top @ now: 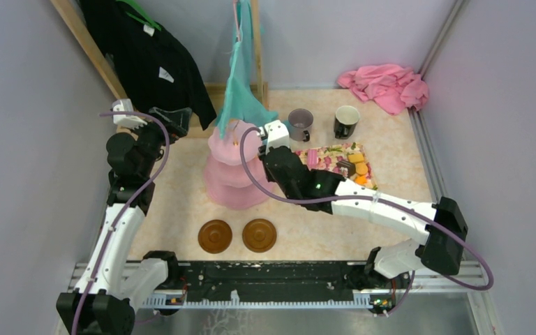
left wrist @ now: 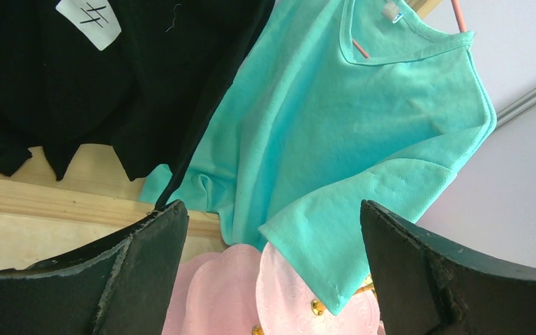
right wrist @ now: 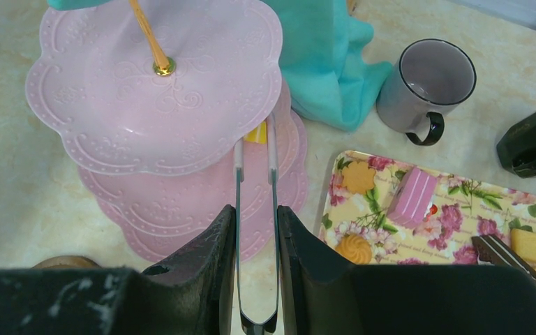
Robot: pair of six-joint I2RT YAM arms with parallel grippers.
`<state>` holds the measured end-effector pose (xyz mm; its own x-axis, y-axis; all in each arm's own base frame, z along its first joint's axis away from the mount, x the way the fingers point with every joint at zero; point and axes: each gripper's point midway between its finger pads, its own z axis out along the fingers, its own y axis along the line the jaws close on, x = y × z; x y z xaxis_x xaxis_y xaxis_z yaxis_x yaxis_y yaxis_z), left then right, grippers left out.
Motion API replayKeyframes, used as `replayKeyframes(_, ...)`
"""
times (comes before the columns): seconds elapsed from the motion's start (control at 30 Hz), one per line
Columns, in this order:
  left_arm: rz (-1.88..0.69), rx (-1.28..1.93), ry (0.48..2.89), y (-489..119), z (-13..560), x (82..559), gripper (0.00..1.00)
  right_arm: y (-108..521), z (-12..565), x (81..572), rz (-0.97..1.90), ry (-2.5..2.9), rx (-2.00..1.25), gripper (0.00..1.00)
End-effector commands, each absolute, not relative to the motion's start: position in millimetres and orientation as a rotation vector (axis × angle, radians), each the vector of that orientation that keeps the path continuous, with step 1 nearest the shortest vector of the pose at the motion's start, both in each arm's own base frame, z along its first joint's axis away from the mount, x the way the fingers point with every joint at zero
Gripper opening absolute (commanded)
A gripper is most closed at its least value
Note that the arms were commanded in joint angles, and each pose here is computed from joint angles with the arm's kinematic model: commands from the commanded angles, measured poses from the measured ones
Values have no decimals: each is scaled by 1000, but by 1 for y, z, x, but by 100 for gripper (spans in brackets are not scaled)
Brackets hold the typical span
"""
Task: Serve the afternoon tea
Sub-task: Place the desert on the desert table.
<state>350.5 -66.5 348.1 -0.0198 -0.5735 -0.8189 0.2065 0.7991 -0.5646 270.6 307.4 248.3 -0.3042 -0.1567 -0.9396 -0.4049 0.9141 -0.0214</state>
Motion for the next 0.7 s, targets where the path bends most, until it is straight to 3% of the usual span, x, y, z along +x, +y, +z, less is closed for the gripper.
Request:
replayKeyframes(0.0, -638, -291, 1438, -67, 358, 350, 97, 315, 266, 280, 316, 1830, -371, 8)
replayKeyframes(0.67, -639, -292, 1439, -69, 354, 352, 97, 301, 259, 286, 304, 1805, -324, 8)
